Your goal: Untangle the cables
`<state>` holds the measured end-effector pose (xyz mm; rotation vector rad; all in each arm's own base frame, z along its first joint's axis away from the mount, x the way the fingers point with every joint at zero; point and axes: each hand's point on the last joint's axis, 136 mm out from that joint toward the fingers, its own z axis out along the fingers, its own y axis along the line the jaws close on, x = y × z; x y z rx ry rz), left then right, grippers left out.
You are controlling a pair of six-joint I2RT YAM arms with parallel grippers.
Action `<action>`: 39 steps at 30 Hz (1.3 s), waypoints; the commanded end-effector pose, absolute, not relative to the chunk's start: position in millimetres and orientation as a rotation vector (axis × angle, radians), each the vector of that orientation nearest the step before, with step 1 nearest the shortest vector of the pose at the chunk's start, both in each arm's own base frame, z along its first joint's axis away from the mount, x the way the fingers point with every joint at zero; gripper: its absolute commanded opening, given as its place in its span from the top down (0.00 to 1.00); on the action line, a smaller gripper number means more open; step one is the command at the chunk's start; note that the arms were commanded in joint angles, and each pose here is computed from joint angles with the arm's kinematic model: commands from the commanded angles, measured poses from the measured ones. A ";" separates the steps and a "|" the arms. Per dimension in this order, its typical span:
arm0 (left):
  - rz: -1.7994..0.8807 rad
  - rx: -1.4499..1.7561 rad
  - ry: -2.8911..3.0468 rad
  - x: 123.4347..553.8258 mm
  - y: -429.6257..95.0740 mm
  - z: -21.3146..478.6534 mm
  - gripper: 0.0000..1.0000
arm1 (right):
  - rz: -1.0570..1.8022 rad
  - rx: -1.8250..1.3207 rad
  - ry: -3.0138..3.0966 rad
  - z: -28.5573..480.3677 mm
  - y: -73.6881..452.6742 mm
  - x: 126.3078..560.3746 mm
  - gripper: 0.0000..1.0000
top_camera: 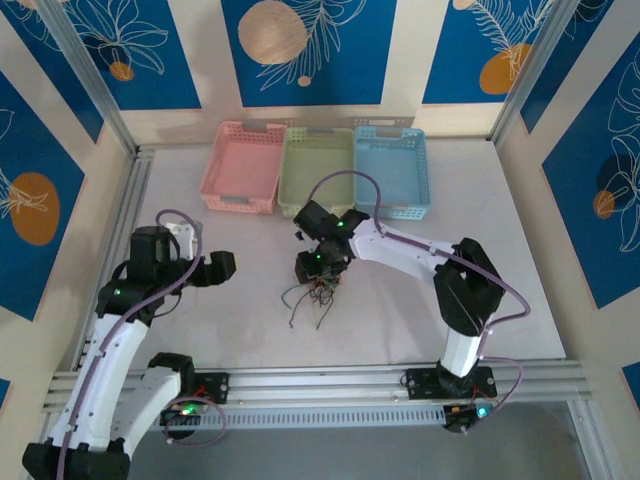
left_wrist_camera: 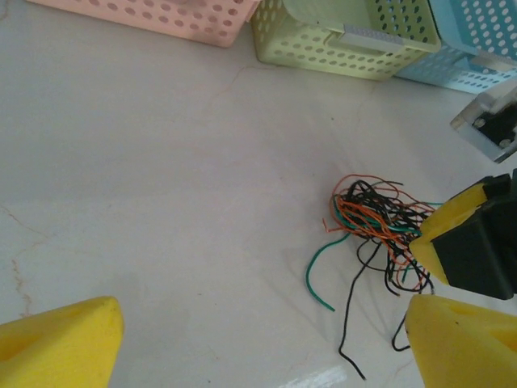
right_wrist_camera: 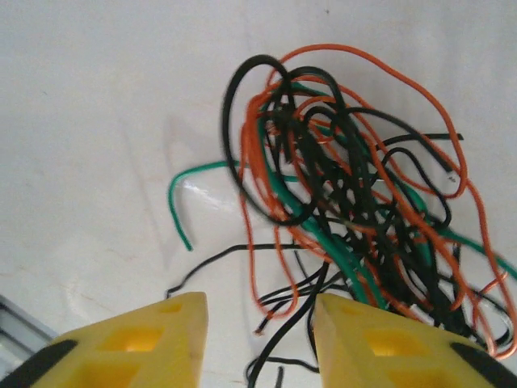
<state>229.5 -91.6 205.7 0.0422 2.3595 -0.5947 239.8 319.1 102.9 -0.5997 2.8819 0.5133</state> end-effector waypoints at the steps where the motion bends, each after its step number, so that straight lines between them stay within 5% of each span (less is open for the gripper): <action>1: -0.725 0.082 2.316 226.7 -109.0 233.6 0.10 | 0.640 -0.611 2.766 144.3 317.1 236.2 0.49; 10: -0.912 0.199 2.336 220.6 -168.0 230.4 0.15 | 0.795 -0.370 2.633 172.7 256.2 250.6 0.38; 20: -0.926 0.350 2.435 222.0 -271.1 165.1 0.21 | 0.778 -0.224 2.742 111.2 215.1 242.1 0.55; 39: -0.547 0.139 2.554 298.4 -277.8 110.5 0.49 | 0.896 -0.130 2.662 98.5 200.7 230.9 0.62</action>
